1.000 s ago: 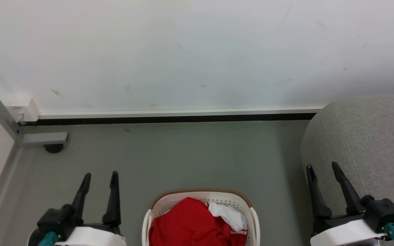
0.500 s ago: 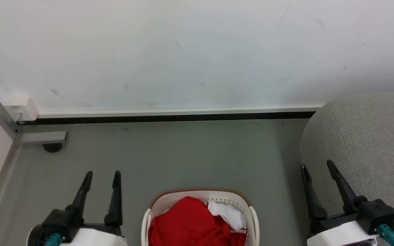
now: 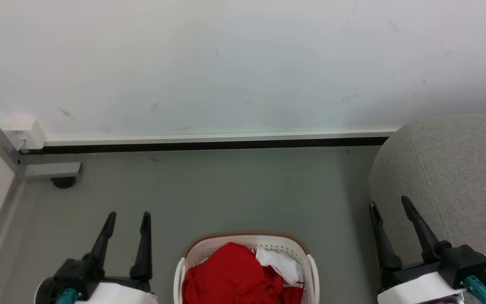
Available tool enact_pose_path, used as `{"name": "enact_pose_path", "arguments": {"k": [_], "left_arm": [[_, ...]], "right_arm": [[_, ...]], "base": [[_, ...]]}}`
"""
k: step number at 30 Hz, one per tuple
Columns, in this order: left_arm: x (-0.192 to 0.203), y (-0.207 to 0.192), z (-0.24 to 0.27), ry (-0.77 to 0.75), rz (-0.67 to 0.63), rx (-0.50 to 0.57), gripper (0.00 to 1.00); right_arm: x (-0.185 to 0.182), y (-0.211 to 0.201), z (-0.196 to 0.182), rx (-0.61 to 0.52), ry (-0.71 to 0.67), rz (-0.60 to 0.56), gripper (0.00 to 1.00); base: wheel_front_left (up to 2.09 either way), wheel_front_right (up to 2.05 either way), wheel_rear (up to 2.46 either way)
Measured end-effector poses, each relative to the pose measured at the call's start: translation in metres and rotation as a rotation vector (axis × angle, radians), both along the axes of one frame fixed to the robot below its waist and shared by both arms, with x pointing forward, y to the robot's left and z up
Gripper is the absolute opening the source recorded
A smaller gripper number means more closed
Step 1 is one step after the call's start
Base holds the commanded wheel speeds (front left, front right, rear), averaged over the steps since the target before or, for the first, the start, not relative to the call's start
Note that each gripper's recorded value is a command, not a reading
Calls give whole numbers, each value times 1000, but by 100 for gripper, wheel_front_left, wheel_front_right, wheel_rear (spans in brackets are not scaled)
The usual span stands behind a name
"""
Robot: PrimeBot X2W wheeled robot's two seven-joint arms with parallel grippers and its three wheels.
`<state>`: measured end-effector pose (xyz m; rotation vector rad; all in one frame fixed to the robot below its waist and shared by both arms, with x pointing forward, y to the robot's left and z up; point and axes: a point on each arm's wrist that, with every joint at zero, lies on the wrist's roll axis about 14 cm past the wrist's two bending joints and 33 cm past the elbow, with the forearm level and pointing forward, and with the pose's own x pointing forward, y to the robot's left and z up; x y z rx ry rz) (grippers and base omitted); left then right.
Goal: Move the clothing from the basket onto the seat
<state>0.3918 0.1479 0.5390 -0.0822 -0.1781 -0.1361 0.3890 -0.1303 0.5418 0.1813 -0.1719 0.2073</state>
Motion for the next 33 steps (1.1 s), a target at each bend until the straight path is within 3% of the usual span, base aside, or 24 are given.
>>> {"name": "enact_pose_path", "arguments": {"k": [16, 33], "left_arm": [[10, -9, -14, 38, -29, -9, 100], [62, -65, -79, 187, -223, 72, 100]], "right_arm": [[5, -6, -6, 6, 17, -16, 100], [31, -54, -30, 3, 77, -148, 100]], "base": [[0, 0, 0], [0, 0, 0]]}}
